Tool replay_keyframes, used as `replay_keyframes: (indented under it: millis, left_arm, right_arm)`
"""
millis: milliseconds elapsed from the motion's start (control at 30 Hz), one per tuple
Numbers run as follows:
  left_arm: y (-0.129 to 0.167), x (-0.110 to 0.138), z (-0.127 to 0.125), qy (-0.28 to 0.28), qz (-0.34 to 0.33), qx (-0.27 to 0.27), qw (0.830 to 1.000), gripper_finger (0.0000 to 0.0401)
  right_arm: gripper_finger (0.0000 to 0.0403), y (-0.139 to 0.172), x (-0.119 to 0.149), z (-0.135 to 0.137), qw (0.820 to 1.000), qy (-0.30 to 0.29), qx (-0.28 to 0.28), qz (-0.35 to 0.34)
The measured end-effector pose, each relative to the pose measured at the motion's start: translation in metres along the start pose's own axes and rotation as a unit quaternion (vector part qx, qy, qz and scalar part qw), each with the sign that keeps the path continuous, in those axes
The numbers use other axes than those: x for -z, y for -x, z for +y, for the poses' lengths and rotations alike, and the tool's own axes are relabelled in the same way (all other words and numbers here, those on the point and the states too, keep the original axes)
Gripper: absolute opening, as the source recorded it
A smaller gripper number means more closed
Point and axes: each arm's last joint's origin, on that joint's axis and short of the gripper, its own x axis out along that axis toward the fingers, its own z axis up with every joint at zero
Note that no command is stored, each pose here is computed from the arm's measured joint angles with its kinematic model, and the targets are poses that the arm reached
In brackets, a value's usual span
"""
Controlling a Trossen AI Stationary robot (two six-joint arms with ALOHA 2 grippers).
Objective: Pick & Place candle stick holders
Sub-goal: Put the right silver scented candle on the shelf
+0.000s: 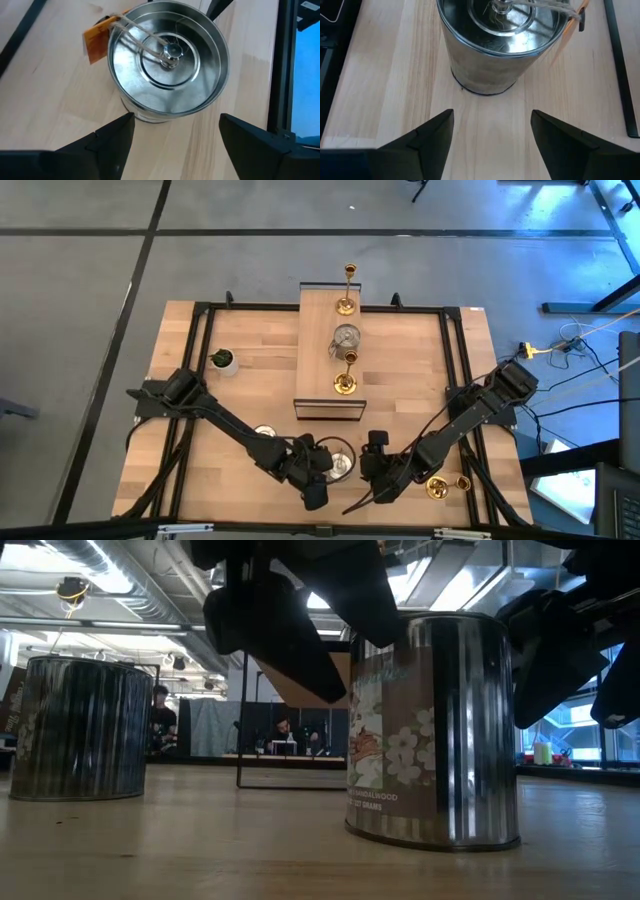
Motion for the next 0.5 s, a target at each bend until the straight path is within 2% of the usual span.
replay_keyframes:
  millis: [200,500]
  left_arm:
    - [-0.004,0.0,0.003,-0.007,-0.001,-0.018,1.0,0.0338]
    - [-0.038,0.014,0.013,-0.009,0.049,-0.032,0.998,0.0393]
  right_arm:
    - [0.0268,0.0,0.0,0.0,1.0,0.0,0.0,0.0]
    - [0.0268,0.0,0.0,0.0,1.0,0.0,0.0,0.0]
